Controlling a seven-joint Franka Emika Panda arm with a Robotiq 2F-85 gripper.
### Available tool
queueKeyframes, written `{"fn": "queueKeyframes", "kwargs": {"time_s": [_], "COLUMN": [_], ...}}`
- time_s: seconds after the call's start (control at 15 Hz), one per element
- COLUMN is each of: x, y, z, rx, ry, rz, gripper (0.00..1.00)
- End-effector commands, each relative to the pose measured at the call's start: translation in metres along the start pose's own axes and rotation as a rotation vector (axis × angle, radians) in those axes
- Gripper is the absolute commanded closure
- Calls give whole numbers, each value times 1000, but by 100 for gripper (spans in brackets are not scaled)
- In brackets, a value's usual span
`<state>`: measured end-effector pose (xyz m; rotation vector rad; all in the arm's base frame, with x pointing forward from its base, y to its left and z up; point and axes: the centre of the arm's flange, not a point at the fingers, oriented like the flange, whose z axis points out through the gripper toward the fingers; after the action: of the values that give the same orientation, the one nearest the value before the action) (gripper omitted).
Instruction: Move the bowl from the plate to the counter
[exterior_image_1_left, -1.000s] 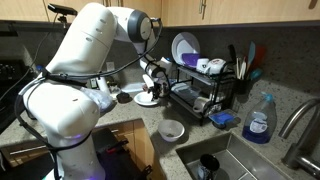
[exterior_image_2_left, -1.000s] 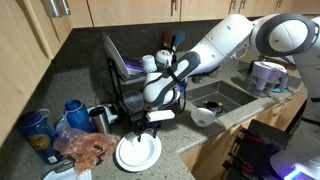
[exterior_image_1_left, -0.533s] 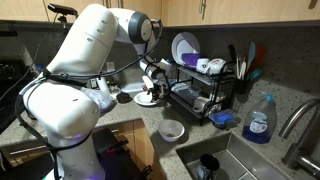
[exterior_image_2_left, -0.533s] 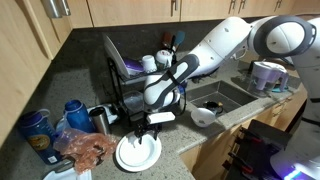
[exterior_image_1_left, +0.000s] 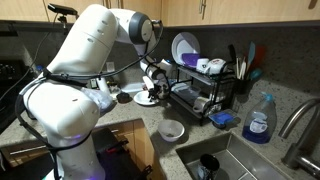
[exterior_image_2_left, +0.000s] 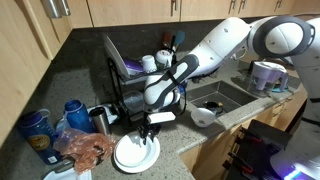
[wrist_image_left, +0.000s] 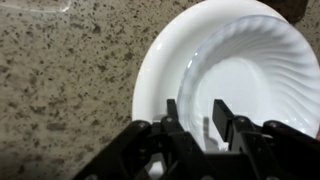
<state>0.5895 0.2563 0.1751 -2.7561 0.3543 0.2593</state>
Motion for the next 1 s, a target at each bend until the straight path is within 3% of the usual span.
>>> {"fn": "queueKeyframes", "kwargs": {"time_s": [0.0,0.13,0.6,0.93], "x": [0,0,-3,1], "y": [-2,1,1,7], "z": [-7,-10,-24,-13], "rx": [11,16,45,84], "ry": [5,11,36,22], "rz": [9,14,7,14], "gripper": [87,99,97,97]}}
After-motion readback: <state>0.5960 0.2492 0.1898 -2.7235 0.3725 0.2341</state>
